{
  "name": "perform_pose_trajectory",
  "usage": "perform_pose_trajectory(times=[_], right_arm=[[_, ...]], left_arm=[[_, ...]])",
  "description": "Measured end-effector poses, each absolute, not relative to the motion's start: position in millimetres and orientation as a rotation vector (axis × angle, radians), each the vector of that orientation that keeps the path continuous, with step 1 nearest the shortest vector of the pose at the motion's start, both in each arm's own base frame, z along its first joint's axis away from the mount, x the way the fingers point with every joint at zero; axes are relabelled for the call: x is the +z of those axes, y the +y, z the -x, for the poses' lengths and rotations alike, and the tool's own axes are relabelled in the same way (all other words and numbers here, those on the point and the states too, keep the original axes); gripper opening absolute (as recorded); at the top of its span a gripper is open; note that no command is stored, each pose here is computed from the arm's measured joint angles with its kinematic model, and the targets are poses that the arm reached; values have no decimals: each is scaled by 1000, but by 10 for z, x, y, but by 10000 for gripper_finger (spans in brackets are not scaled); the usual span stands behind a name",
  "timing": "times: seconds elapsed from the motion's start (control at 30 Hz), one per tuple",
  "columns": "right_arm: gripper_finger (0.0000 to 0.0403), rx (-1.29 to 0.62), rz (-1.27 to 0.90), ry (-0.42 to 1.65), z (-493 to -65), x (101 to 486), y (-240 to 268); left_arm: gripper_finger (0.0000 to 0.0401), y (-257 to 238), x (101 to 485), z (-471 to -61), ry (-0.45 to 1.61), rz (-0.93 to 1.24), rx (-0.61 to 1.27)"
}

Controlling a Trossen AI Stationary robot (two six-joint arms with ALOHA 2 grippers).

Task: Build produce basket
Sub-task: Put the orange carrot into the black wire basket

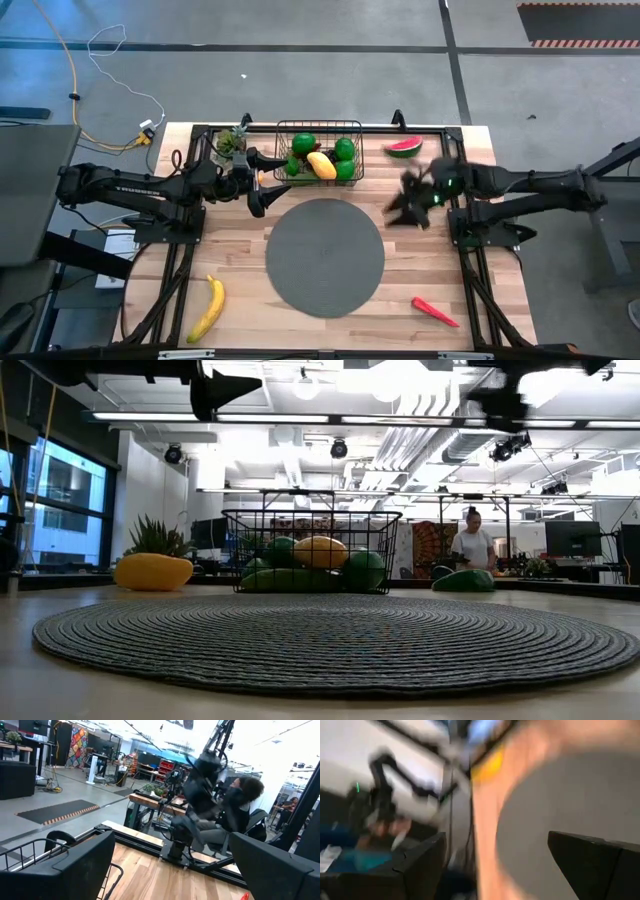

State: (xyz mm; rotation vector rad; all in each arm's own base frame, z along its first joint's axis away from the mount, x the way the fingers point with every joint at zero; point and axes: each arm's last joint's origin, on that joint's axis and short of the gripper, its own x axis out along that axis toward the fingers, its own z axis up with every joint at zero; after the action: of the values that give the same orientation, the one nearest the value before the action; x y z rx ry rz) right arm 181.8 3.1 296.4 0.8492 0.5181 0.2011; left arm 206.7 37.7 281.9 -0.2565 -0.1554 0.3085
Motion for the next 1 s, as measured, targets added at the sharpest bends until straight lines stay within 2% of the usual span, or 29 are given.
perform_pose_trajectory(times=[0.23,0.37,0.53,0.87,1.0], right_arm=[[330,281,-1104,982,-1560,2796,765],[330,129,-1129,1149,-1385,2661,1055],[330,-91,-1046,1391,-1250,2384,1315],[330,-264,-925,1524,-1385,1913,1693],[330,-349,-960,1549,-1470,1732,1796]], left_arm=[[383,377,2819,-2067,-155,256,309],[383,377,2818,-2068,-155,256,309],[383,377,2816,-2068,-154,256,309],[383,378,2816,-2068,-154,257,310],[383,378,2815,-2068,-154,257,310]])
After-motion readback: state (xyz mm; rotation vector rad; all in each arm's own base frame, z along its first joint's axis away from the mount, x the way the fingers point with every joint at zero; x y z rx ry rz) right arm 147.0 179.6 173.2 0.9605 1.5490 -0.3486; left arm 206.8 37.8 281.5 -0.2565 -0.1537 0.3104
